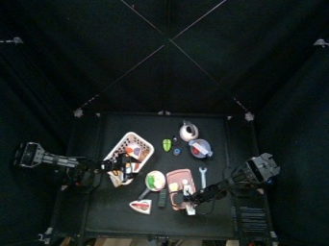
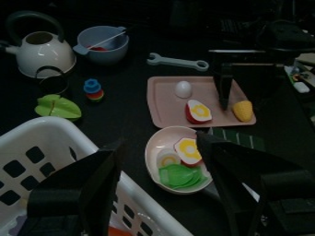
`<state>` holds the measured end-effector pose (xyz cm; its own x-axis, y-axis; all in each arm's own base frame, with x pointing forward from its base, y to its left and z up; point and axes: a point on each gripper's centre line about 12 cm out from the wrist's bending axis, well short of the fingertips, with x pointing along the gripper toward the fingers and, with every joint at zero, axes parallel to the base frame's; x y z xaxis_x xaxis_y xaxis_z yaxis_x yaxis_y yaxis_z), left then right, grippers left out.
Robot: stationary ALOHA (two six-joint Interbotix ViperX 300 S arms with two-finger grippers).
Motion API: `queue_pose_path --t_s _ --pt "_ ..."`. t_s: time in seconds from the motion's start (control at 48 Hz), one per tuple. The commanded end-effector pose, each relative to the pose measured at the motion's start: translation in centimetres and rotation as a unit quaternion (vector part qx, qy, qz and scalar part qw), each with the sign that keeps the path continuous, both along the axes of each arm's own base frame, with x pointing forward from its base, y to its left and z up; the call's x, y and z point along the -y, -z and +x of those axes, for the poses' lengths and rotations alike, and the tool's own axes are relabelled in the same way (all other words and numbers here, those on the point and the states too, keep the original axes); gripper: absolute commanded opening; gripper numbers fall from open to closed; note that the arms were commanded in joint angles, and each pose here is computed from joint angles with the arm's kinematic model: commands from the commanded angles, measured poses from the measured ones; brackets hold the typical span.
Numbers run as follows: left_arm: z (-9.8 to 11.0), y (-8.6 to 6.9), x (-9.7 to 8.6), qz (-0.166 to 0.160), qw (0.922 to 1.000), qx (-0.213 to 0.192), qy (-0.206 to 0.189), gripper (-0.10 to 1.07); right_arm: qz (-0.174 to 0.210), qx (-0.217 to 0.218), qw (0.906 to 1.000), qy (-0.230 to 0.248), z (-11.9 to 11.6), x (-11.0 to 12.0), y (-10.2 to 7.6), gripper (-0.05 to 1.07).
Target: Grab corn top
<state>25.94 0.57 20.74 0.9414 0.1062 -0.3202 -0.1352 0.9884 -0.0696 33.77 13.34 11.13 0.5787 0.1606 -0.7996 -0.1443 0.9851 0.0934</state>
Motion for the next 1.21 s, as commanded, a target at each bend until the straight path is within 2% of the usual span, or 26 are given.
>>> queue_pose_path --t_s 0.0,0.271,0.562,0.708,1.0,1.188 --pt "0.2 -0.5 0.0 0.0 1.0 0.008 -0.001 0.95 0.006 0.016 0.9998 -0.001 0.6 -0.2 -1.1 1.01" --pt "0.0 -0.2 0.0 0.0 1.0 0.004 -0.001 0.95 0.003 0.006 1.0 0.001 0.6 -0.2 -0.3 0.97" --pt "0.0 -0.1 -0.1 -0.004 1.0 0.003 -0.004 0.95 0.001 0.004 1.0 0.003 0.6 -0.1 -0.3 0.79" --pt "0.0 -0.1 0.0 -0.004 1.0 0.003 -0.004 0.95 -0.005 0.004 0.9999 0.008 0.5 0.1 -1.0 0.74" --pt "0.0 -0.1 0.0 -0.005 1.0 0.001 -0.003 0.95 -0.017 0.02 0.9995 0.019 0.0 0.6 -3.8 0.74" --pt "0.0 -0.1 0.0 -0.005 1.0 0.001 -0.003 0.95 -0.018 0.032 0.9992 0.016 0.0 0.7 -4.6 0.74"
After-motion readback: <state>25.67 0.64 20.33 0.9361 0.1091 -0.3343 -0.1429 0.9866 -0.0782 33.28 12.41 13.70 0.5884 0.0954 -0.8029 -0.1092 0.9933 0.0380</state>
